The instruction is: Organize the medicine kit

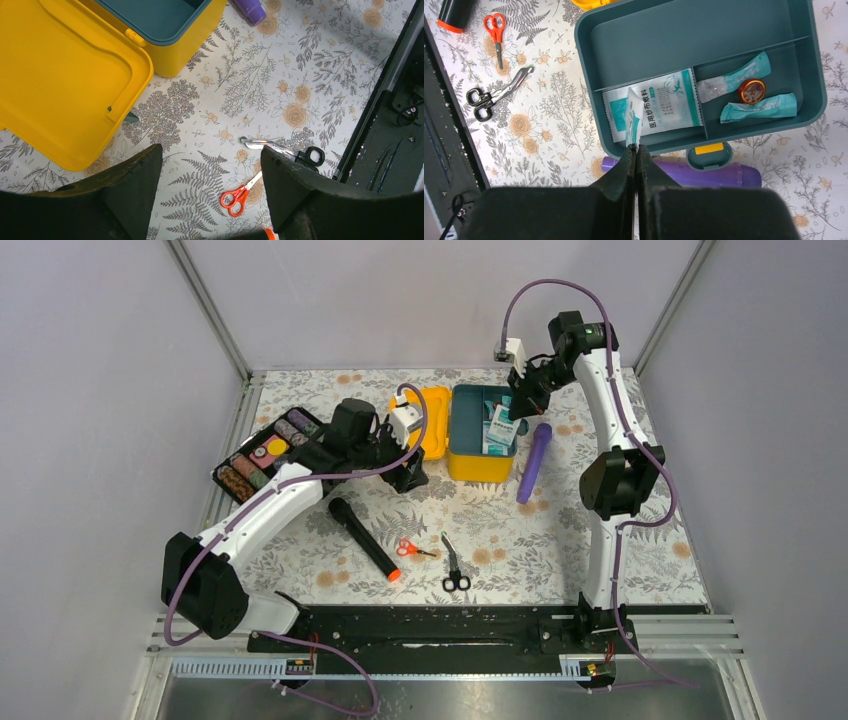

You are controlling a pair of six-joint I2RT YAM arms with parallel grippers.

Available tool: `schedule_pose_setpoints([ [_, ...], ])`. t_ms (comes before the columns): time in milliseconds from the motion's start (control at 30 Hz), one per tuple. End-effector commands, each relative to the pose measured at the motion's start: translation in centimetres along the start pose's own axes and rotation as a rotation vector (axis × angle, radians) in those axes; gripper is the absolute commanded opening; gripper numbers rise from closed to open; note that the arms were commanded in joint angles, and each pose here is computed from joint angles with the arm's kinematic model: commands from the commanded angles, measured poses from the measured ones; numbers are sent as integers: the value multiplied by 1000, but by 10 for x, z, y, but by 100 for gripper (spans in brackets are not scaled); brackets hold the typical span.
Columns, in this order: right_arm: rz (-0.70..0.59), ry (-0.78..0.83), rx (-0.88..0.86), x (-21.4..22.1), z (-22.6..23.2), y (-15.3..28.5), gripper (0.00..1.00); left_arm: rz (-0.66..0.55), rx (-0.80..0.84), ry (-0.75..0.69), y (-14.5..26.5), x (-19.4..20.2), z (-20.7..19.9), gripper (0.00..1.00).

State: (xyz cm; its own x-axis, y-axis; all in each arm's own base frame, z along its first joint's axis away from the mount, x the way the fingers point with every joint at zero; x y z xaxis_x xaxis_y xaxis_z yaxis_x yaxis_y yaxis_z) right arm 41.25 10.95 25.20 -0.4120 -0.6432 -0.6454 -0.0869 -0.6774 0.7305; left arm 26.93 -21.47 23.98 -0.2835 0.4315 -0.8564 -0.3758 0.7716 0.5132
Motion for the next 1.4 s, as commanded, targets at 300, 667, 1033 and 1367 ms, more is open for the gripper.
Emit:
schedule_pose_setpoints([
  [300,38,98,-32,0,1,-8,0,-32,-29,-43,3,-14,7,72],
  [667,108,153,-72,6,4,-24,0,-19,-35,-43,3,-9,8,72],
  [1033,98,196,59,-3,-22,-33,36,-10,-44,-42,4,-3,9,72],
  [1367,-14,134,216,-29,-37,-26,57,-14,-43,-38,4,-4,10,72],
])
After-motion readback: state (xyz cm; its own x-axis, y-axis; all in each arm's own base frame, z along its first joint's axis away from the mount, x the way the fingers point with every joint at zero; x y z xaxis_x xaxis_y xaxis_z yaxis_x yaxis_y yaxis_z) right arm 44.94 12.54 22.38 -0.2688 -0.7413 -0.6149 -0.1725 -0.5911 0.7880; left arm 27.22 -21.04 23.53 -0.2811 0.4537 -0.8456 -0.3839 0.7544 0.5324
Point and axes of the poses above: each gripper's point midway between its finger pads, its own y axis back along the fingers, its own z axis along the line the jaws close on, x = y × z, the point moved 6 cm from there along y, back along the fingers, and after that the axes turned 6 degrees about -y, right-handed, at the moved point
